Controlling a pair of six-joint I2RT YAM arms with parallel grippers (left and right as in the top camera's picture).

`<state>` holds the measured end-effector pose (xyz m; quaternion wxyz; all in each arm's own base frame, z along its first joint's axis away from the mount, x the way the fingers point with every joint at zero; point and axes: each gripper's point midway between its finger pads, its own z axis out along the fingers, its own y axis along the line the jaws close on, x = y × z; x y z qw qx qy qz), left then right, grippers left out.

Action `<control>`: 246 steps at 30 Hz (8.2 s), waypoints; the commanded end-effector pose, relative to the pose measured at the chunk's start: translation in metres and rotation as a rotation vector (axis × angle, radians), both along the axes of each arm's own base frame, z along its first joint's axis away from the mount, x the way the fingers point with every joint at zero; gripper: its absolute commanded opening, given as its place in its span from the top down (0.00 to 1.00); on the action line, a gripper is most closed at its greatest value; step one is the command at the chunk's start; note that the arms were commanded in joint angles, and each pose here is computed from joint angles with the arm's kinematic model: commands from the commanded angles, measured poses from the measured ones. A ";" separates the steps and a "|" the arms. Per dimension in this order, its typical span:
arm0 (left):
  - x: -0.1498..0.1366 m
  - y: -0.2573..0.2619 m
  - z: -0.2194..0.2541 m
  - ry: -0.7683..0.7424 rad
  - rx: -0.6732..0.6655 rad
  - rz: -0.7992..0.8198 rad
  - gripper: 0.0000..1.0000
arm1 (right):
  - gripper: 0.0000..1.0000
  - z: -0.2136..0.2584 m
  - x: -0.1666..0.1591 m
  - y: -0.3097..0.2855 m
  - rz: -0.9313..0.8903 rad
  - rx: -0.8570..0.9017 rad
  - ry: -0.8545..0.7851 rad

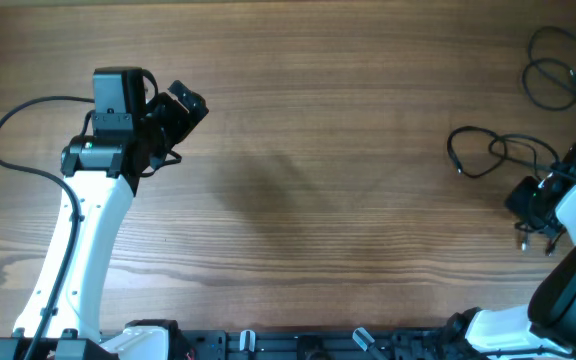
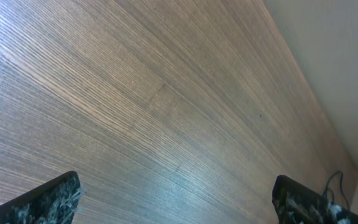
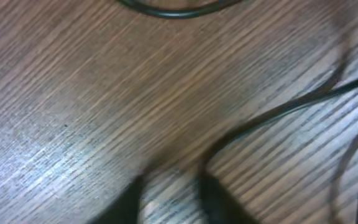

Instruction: Untangle cables

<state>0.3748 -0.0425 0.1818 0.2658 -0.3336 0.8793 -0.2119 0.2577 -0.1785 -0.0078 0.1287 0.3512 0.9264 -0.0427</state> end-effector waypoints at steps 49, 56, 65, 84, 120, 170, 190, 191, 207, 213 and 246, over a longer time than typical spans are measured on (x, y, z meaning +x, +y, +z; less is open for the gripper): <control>0.001 0.001 0.006 -0.024 0.022 -0.010 0.00 | 0.00 0.341 -0.089 0.201 0.642 -0.130 -0.993; 0.001 0.001 0.006 -0.024 0.022 -0.010 0.00 | 0.00 0.336 -0.087 0.216 0.807 -0.159 -1.000; 0.001 0.001 0.006 -0.024 0.022 -0.010 0.00 | 0.00 0.277 -0.053 0.209 0.751 -0.156 -1.192; 0.001 0.001 0.006 -0.024 0.022 -0.010 0.00 | 0.00 0.208 -0.020 0.202 0.749 -0.294 -1.394; 0.001 0.001 0.006 -0.024 0.022 -0.010 0.00 | 0.00 0.185 -0.011 0.176 0.529 -0.333 -1.285; -0.221 0.024 0.061 -0.657 0.203 -0.031 0.00 | 0.00 0.184 -0.011 0.176 0.529 -0.332 -1.284; -0.166 0.020 0.071 -0.926 0.344 -0.070 0.00 | 0.00 0.184 -0.011 0.176 0.529 -0.332 -1.284; -0.163 0.017 0.066 -0.929 0.339 -0.080 0.00 | 0.00 0.184 -0.011 0.176 0.529 -0.332 -1.284; -0.131 0.008 -0.009 -0.959 0.497 -0.184 0.00 | 0.00 0.184 -0.011 0.176 0.529 -0.333 -1.283; -0.131 0.006 -0.026 -0.901 0.526 -0.236 0.00 | 0.00 0.184 -0.011 0.176 0.529 -0.332 -1.284; -0.130 0.017 -0.025 -0.900 0.670 -0.263 0.00 | 0.00 0.184 -0.011 0.176 0.529 -0.332 -1.284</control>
